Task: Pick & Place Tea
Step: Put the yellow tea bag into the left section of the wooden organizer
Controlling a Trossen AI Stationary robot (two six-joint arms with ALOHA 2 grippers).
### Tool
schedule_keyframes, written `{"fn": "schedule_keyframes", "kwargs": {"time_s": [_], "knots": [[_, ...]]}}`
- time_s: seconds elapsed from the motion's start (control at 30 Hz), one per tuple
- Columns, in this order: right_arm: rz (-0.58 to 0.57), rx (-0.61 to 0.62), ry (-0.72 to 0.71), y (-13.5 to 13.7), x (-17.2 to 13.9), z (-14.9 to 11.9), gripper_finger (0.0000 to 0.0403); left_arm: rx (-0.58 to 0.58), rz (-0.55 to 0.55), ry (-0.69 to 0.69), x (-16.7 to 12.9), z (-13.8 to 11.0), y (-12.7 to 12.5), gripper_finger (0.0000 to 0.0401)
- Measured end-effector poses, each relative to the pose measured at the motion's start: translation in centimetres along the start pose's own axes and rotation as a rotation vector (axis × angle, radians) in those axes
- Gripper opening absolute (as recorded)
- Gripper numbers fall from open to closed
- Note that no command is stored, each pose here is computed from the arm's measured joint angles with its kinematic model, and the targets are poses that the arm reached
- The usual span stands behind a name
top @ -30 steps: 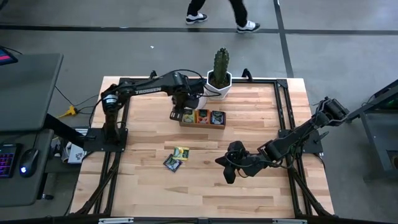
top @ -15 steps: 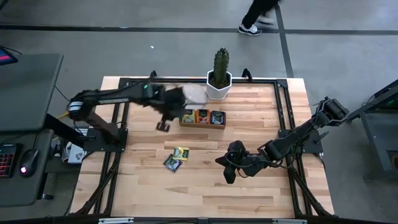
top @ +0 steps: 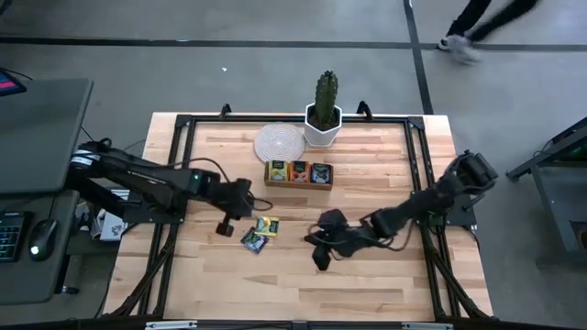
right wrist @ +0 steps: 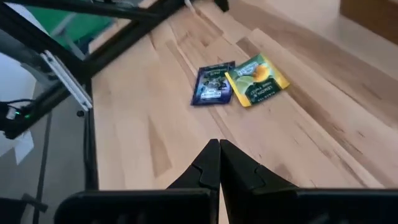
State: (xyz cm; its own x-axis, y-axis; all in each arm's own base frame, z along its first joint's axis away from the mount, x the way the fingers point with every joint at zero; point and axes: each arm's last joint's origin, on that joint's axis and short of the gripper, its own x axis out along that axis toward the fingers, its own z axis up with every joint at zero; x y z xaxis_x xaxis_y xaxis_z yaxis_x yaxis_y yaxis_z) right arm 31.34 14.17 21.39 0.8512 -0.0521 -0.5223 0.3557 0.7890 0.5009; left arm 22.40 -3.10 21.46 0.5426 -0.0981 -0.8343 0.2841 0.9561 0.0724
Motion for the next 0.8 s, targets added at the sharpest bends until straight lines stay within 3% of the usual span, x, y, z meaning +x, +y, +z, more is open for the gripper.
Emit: {"fn": "schedule_keyframes", "kwargs": {"time_s": [0.13,0.23,0.37,0.6,0.8], "knots": [[-0.032,-0.040,0.042,0.5,3.0,1.3,0.0000,-0.041,-0.033,-0.049,2.1,-0.5,-0.7,0.0000],[-0.131,-0.056,0.107,0.6,5.3,2.0,0.0000,-0.112,-0.081,-0.118,3.2,-1.1,-0.9,0.0000],[-0.281,0.012,0.185,0.5,7.7,2.4,0.0000,-0.157,-0.093,-0.137,3.9,-2.0,-1.1,0.0000],[-0.266,0.049,0.218,0.5,10.9,2.3,0.0000,-0.097,-0.119,-0.173,4.1,-2.3,-1.2,0.0000],[-0.287,0.144,0.200,-0.6,11.8,2.1,0.0000,-0.047,-0.101,-0.128,5.1,-2.6,-1.2,0.0000]]}}
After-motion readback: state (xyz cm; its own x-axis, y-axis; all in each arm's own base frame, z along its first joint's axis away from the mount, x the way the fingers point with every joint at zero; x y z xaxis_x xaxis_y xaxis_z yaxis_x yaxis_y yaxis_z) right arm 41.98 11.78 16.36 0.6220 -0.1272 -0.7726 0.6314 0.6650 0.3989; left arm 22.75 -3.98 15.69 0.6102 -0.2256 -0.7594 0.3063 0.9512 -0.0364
